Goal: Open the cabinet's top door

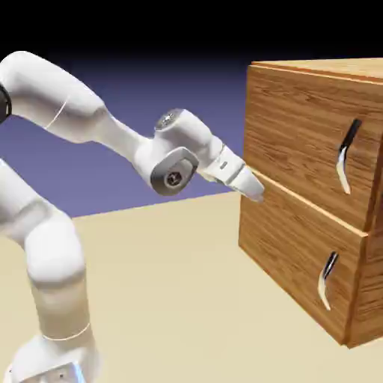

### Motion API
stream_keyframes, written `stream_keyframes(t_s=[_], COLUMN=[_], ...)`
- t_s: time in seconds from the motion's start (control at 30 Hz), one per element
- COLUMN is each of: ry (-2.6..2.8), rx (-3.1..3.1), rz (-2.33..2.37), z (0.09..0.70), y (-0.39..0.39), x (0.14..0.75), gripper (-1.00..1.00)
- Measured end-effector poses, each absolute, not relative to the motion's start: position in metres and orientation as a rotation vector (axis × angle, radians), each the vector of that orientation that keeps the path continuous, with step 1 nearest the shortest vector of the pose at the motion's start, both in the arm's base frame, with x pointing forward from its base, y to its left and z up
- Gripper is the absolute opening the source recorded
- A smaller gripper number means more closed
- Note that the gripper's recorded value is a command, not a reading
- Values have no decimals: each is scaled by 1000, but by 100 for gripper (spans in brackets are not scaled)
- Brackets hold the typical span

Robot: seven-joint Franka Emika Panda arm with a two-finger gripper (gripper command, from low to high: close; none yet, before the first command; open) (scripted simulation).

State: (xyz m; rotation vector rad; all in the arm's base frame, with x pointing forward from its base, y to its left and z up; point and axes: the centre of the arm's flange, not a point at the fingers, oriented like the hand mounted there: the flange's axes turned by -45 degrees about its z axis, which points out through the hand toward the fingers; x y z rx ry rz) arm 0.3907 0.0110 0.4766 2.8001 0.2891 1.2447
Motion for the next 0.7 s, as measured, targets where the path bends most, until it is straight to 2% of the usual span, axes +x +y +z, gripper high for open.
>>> stream_keyframes(t_s=[0.33, 0.7], ry=[918, 1346], rx=[2372, 1800], rz=[1285, 1199], z=[537, 583], y=[24, 16], x=[387, 378], gripper=[100, 100])
